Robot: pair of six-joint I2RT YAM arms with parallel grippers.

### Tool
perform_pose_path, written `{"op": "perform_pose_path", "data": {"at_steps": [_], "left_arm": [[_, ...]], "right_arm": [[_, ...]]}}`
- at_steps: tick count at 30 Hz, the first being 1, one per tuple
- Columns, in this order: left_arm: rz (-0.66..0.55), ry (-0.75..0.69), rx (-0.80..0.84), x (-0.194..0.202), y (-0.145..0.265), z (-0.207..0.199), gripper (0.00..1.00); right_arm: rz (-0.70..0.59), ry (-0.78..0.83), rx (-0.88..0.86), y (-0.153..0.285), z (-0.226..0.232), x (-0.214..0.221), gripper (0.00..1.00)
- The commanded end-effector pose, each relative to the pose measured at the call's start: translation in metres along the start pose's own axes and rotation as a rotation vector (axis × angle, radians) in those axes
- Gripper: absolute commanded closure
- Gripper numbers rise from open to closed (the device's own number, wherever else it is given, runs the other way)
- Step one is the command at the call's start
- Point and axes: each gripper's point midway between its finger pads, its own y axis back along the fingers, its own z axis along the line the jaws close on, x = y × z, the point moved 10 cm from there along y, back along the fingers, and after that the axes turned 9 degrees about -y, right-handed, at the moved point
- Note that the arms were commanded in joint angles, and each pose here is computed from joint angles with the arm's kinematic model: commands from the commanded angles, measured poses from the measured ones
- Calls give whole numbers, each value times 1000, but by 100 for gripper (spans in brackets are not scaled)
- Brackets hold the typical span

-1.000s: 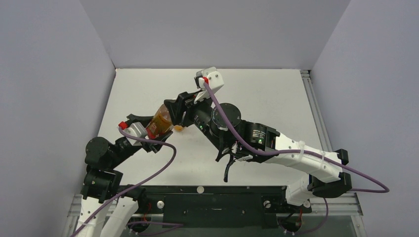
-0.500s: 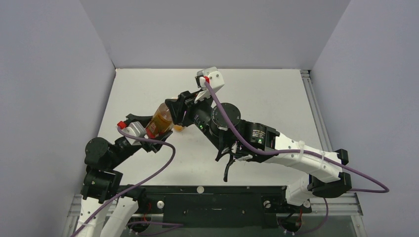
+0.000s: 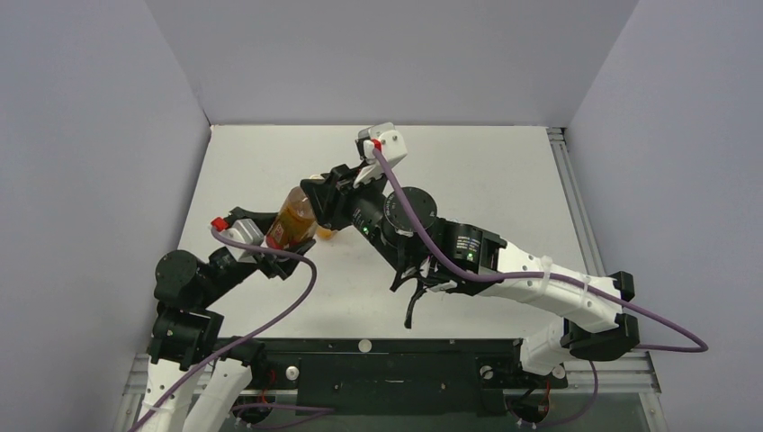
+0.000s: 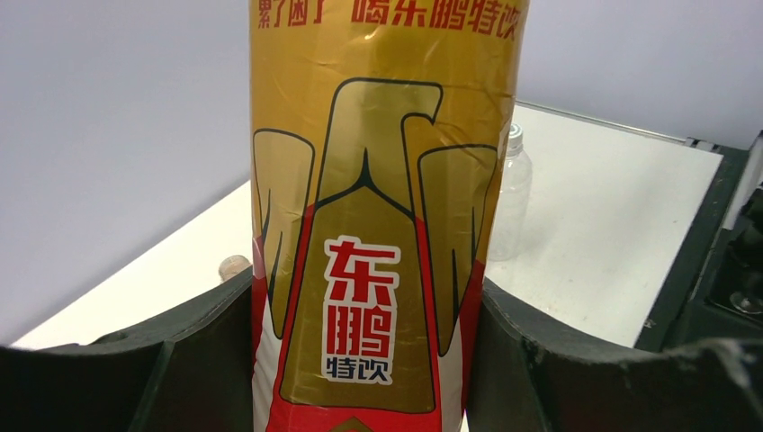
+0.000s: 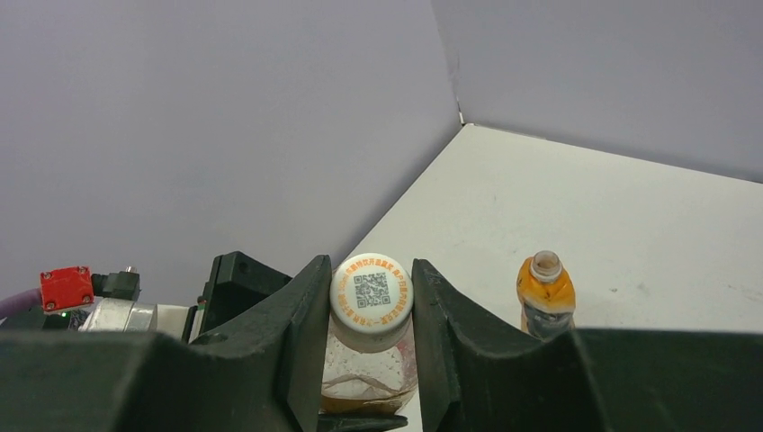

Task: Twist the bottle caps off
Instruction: Unscrew the bottle cap from the plastic bottle.

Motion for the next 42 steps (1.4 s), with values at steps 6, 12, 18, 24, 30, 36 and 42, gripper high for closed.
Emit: {"op": "perform_pose_path", "data": {"at_steps": [6,12,18,24,30,36,42], "left_arm": [[-147,212,270,-45,2,-22,100],[-145,356,506,-72,4,-31,100],[-145,372,530,-74,8,-36,100],[-142,343,507,-71,6,-33,100],[-130,225,327,-52,-4,-20,100],[-114,-84,26,-23,-5,5,100],[-88,-282,-130,-10,-2,20,100]], "right_arm": [[-9,46,-530,46,0,-32,100],[-52,52,-842,84,-4,-56,100],[-24,68,-916,92,-6,-54,87],[-6,61,-824,79,-8,-49,60],[-152,-8,-486,73,-25,-69,29],[-182,-18,-210,60,-22,-62,27],[-100,33,-51,31,6,-55,26]]}}
